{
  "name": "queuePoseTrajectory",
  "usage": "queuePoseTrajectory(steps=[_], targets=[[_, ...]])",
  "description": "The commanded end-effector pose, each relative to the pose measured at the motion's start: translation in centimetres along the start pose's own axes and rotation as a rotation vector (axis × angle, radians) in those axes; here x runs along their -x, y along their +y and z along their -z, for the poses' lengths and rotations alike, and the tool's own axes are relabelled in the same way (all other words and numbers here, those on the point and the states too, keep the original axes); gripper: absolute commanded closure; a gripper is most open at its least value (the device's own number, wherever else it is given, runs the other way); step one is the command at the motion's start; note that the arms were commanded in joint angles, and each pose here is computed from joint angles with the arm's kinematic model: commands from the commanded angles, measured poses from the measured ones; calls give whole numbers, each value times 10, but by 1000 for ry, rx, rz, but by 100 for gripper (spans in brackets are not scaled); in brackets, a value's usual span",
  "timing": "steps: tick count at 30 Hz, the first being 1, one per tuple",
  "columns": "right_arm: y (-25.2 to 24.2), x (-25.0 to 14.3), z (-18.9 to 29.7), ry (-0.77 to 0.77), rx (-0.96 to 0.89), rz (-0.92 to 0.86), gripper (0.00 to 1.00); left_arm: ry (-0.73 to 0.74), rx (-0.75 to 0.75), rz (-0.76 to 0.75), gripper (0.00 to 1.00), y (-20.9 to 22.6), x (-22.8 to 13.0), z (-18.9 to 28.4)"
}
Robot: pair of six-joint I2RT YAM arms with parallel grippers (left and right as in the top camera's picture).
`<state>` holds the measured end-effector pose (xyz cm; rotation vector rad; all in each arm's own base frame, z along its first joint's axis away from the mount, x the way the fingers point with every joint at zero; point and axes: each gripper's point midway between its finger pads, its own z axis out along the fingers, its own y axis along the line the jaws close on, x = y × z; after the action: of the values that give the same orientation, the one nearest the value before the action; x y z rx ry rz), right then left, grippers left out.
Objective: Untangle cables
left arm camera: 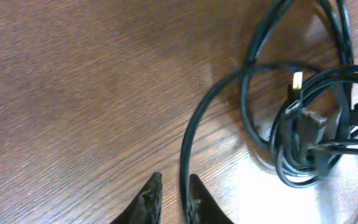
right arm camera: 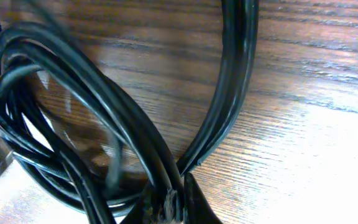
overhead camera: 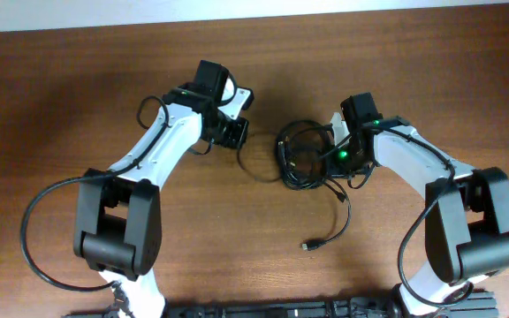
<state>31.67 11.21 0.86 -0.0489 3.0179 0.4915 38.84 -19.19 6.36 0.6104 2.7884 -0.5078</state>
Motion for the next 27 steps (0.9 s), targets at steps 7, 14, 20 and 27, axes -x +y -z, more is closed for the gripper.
queuePoseTrajectory(steps=[7,14,20,27], targets=[[-9,-7,-4,23,-49,4,96,-43,5,6,85,-1,10,17],[-9,-7,-4,22,-45,-7,96,-42,-36,6,97,-8,9,17],[-9,-6,-4,20,-45,-6,96,-42,-36,6,98,-8,9,17],[-9,-6,-4,20,-45,-6,96,-28,-37,11,100,-8,6,17]])
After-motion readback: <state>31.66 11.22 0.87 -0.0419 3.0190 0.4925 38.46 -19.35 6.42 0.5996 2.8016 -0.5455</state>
